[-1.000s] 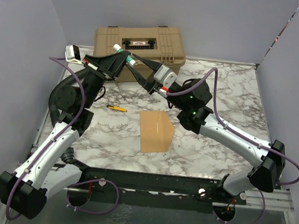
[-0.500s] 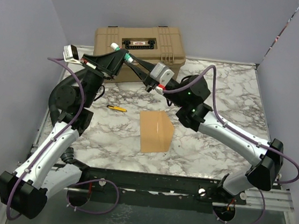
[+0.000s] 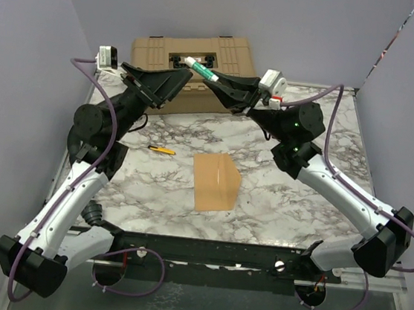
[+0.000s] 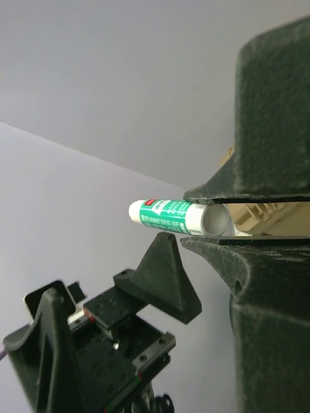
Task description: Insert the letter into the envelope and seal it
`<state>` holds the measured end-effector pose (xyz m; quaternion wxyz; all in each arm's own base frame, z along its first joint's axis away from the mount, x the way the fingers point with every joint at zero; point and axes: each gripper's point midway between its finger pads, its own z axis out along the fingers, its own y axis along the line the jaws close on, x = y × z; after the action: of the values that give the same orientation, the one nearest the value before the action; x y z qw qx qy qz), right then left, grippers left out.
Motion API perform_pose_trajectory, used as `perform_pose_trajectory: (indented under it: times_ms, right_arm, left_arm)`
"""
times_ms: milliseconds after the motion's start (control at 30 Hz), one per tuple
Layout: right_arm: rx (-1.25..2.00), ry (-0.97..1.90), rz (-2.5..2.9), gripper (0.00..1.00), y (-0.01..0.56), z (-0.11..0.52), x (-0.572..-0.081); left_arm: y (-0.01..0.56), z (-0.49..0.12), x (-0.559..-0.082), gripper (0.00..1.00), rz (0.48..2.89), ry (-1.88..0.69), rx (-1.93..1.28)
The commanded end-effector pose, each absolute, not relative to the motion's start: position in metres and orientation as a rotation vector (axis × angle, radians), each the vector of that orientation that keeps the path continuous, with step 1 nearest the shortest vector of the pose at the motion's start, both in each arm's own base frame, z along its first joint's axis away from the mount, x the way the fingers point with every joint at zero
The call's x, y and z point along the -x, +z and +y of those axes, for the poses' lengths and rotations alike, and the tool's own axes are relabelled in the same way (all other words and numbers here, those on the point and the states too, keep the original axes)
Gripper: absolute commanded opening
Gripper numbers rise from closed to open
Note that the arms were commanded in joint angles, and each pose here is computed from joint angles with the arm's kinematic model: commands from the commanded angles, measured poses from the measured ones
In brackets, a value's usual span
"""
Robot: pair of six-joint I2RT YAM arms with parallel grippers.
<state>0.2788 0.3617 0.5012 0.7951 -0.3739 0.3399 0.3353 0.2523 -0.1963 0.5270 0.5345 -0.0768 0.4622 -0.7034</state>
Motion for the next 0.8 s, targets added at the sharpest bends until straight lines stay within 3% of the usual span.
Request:
perform_pose_trajectory:
  times_ms: [0,300,500,767]
  right_arm:
    - [0.821,0.861,0.702,0.0,0.507,0.35,-0.256]
    - [0.861,0.872,0.729,0.01,0.496,0.346,-0.253]
    - [0.898,0.865,0.755,0.01,0.483,0.347,-0.257]
    - [0.948,0.855,0.754,0.01,0.475,0.342,-0.263]
  left_arm:
    - [0.517,-0.218,-0.254,0.82,1.235,-1.675,0.039]
    - [0.514,-0.226,-0.258,0.71,1.274,-1.694,-0.016]
    - [0.515,-0.225,-0.26,0.44,1.281,-1.691,-0.002]
    - [0.506,-0.225,-0.263,0.37,1.312,-1.682,0.032]
